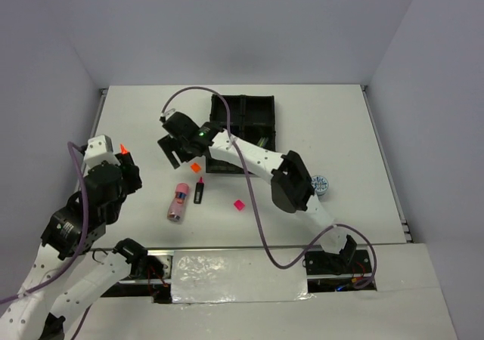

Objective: Sort the stationery into containers
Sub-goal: Close the pen cap on the pen.

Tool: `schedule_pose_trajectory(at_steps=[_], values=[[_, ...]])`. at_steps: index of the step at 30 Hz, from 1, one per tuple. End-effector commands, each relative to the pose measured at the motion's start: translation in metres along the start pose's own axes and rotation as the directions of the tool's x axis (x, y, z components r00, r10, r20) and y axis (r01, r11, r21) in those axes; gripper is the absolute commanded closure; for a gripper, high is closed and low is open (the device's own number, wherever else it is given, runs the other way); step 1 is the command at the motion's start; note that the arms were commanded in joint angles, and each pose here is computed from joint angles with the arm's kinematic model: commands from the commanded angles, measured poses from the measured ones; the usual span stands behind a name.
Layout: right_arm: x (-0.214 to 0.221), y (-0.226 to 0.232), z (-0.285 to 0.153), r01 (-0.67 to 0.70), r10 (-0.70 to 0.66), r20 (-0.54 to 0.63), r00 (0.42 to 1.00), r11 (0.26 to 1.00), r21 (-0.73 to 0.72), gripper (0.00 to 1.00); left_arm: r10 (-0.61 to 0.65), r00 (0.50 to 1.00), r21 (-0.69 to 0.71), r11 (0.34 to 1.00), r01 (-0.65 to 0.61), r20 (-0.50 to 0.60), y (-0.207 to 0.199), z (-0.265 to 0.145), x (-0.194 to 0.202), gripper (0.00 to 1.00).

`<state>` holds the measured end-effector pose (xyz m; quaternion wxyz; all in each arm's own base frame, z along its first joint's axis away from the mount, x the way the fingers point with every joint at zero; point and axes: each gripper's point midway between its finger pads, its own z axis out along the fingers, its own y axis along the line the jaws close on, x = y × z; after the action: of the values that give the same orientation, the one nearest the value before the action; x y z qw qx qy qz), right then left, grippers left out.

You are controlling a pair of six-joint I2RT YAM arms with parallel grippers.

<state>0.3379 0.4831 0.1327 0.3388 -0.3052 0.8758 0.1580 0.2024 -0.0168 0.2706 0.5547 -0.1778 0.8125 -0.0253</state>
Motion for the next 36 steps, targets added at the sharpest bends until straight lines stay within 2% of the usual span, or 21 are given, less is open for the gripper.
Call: schedule_pose_trajectory(at_steps=[1,3,10,14,36], values=[[0.005,-0.017,0.009,0.028,-0.025,-0.044,0.999,0.997,0.067,0.19,0.009,0.998,0.094,0.995,-0.015,0.063,-0.011,-0.005,-0.011,1.00],[0.007,-0.018,0.019,0.027,-0.024,-0.042,0.999,0.997,0.074,0.20,0.014,0.998,0.141,0.990,-0.023,0.066,-0.019,-0.005,-0.010,1.00],[0.018,-0.026,0.035,0.043,-0.037,-0.066,0.997,0.994,0.101,0.28,0.065,0.998,0.172,0.983,-0.067,0.016,-0.030,0.003,0.001,1.00],[0.039,-0.022,0.047,0.050,-0.040,-0.113,0.993,0.995,0.083,0.33,0.068,0.998,0.187,0.980,-0.070,0.016,-0.032,0.002,0.001,1.00],[0.083,-0.023,0.080,0.080,-0.066,-0.203,0.977,0.995,0.059,0.44,0.075,0.997,0.218,0.973,-0.078,0.024,-0.036,-0.001,0.001,1.00]])
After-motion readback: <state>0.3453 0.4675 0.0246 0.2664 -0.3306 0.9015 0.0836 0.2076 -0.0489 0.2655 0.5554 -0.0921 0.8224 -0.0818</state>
